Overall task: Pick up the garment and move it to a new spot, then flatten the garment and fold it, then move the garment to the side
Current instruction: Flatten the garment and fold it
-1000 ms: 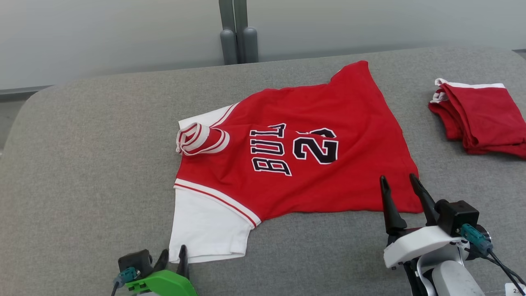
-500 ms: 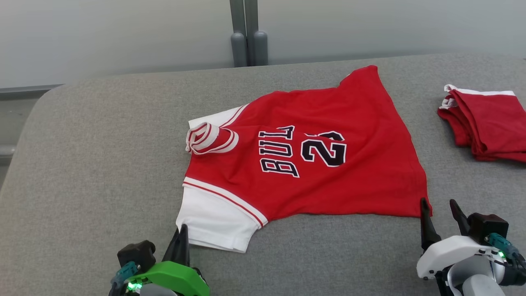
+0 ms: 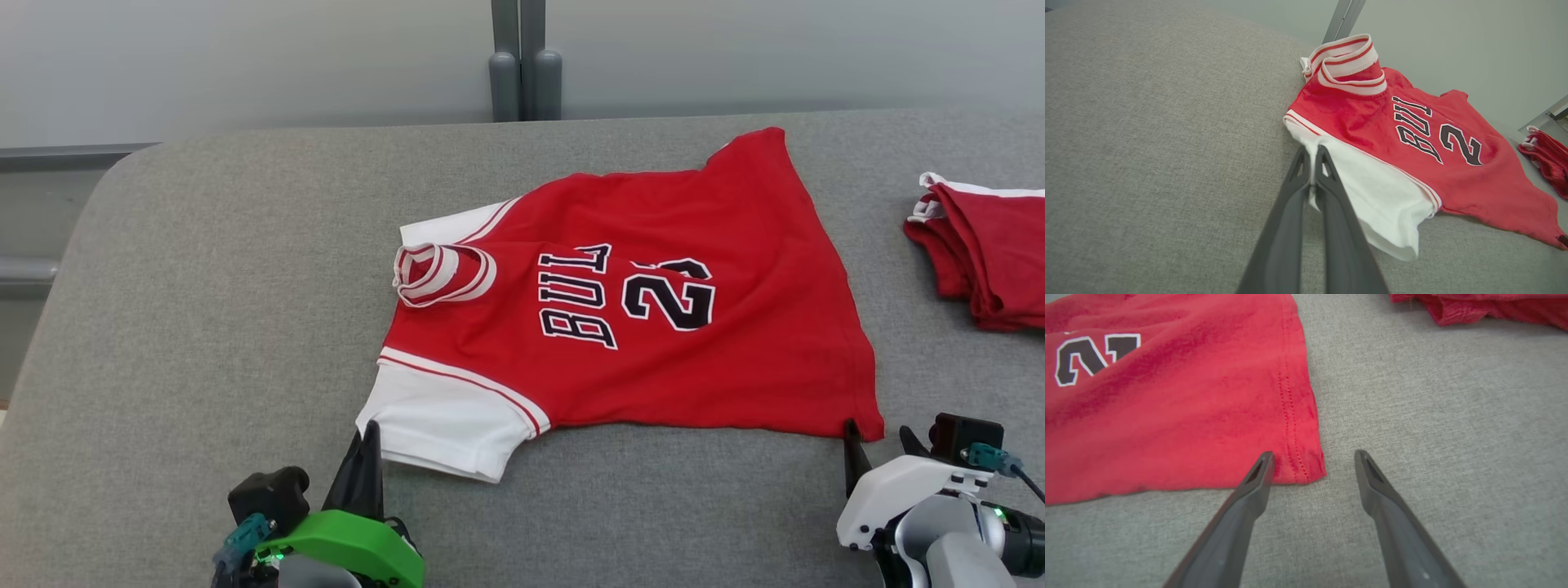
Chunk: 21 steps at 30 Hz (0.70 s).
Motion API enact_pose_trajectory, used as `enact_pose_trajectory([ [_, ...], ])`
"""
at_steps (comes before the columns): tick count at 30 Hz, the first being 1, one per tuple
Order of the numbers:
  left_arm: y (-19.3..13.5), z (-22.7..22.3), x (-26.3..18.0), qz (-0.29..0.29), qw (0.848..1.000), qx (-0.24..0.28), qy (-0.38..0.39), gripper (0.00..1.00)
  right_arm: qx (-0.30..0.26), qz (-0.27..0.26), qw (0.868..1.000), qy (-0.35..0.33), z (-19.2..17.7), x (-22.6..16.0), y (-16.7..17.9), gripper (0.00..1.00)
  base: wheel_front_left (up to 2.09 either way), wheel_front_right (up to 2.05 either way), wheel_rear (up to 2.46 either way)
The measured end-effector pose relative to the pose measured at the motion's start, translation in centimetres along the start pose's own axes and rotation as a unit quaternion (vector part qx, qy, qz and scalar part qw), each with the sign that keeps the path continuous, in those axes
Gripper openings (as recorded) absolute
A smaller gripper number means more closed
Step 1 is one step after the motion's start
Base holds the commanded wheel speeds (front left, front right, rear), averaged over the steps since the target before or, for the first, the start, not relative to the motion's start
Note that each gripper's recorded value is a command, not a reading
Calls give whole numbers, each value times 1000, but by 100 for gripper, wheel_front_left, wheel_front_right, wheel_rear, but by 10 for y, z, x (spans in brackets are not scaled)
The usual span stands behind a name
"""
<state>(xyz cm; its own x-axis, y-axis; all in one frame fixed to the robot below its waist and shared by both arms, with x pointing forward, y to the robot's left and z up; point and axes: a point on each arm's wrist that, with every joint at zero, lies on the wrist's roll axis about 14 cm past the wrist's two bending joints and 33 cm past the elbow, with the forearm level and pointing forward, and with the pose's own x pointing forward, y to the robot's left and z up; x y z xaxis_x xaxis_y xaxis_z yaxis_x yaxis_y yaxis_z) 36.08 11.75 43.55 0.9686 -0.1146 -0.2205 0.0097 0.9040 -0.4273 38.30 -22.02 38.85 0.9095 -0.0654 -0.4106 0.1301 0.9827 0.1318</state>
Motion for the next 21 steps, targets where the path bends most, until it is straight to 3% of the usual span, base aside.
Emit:
enact_pose_trajectory([
  [4, 2, 1, 0, 3, 1000, -1, -2, 0, 0, 9, 1000, 24, -8, 5, 8, 100, 0, 0, 0],
  [5, 3, 2, 0, 4, 1000, -1, -2, 0, 2, 12, 999, 29, -10, 7, 10, 90, 0, 0, 0],
  [6, 3, 2, 1, 4, 1000, -1, -2, 0, 6, 14, 999, 35, -11, 8, 11, 49, 0, 0, 0],
  [9, 3, 2, 1, 4, 1000, -3, -4, 0, 23, 20, 999, 37, -10, 10, 16, 7, 0, 0, 0],
  [10, 2, 2, 2, 3, 1000, -4, -4, 0, 24, 21, 999, 37, -10, 10, 17, 0, 0, 0, 0],
  [21, -17, 26, 13, -34, 998, -28, -37, 0, 59, 48, 996, -43, 34, 10, 31, 0, 0, 0, 0],
])
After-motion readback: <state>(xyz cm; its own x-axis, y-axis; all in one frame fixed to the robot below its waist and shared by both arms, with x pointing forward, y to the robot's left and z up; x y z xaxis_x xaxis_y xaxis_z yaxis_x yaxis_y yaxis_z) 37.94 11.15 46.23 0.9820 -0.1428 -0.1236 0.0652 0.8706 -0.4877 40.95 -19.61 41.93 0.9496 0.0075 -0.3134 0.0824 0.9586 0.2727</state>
